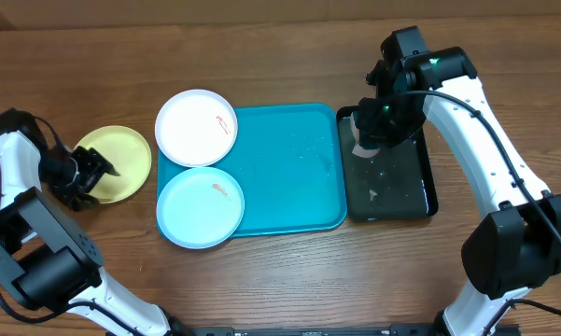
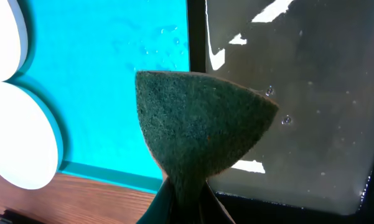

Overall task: Clean dirty plates on tray and stack at the side
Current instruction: 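Release yellow plate and withdraw left gripper, then move left gripper to light-blue plate rim and grip it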

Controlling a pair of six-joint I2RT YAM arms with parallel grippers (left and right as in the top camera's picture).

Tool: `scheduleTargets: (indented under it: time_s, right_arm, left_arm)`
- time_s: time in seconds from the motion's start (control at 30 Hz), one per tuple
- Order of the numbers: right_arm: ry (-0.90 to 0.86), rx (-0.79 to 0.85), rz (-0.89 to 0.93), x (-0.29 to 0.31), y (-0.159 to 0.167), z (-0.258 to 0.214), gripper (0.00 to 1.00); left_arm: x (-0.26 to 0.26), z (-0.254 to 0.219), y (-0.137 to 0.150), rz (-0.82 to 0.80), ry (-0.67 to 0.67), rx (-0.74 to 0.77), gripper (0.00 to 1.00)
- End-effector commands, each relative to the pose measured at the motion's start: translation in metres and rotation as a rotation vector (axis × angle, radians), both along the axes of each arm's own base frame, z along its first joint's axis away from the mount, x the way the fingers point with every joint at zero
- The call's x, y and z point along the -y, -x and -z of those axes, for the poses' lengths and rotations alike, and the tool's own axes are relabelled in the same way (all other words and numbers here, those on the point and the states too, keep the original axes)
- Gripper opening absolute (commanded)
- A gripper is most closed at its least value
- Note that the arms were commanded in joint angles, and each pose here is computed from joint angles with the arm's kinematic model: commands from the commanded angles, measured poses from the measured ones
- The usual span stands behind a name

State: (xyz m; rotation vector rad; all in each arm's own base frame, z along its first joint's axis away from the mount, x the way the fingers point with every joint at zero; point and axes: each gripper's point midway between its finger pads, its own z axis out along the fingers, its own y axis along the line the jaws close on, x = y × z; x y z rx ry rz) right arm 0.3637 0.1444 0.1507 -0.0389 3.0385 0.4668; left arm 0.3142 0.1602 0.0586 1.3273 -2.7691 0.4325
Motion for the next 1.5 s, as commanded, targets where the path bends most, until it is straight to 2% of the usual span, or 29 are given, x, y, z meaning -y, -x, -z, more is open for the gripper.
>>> scheduleTargets:
  time_s: [0.0, 0.17, 0.27, 0.57, 0.63, 0.8, 1.07, 1.2, 1.3, 1.47]
  right_arm:
    - [-0.009, 0.020, -0.008, -0.001, -0.001, -0.007, 0.07]
    - [-0.005, 0.009, -0.008, 0.000, 0.002, -0.007, 0.08]
    - [-0.005, 0.004, -0.007, 0.000, 0.003, -0.006, 0.08]
    - [-0.003, -0.001, -0.007, 0.000, 0.004, -0.006, 0.09]
    - [-0.003, -0.001, -0.007, 0.000, 0.004, -0.006, 0.09]
    - [0.001, -0.004, -0.007, 0.001, 0.005, -0.006, 0.09]
    - [0.035, -0.004, -0.002, 0.007, 0.005, -0.004, 0.09]
    - [0.035, -0.005, -0.002, 0.007, 0.005, -0.004, 0.09]
    - [0.035, -0.005, -0.002, 0.007, 0.005, -0.004, 0.09]
    - [0.035, -0.004, -0.001, 0.007, 0.005, -0.004, 0.09]
  left_arm:
    - [0.042, -0.020, -0.012, 0.114, 0.189, 0.116, 0.66]
    - [0.074, -0.025, 0.005, 0.258, 0.213, 0.027, 0.59]
    - [0.083, -0.023, 0.017, 0.323, 0.164, -0.064, 0.56]
    - [0.098, -0.020, 0.038, 0.424, -0.027, -0.287, 0.57]
    - [0.098, -0.020, 0.040, 0.440, -0.072, -0.319, 0.53]
    - [0.105, -0.033, 0.036, 0.447, -0.117, -0.265, 0.53]
    - [0.115, -0.074, 0.051, 0.390, -0.225, -0.053, 0.57]
    - [0.110, -0.060, 0.068, 0.335, -0.289, -0.034, 0.58]
    - [0.109, -0.035, 0.074, 0.319, -0.299, -0.044, 0.55]
    - [0.110, 0.002, 0.078, 0.331, -0.289, -0.073, 0.42]
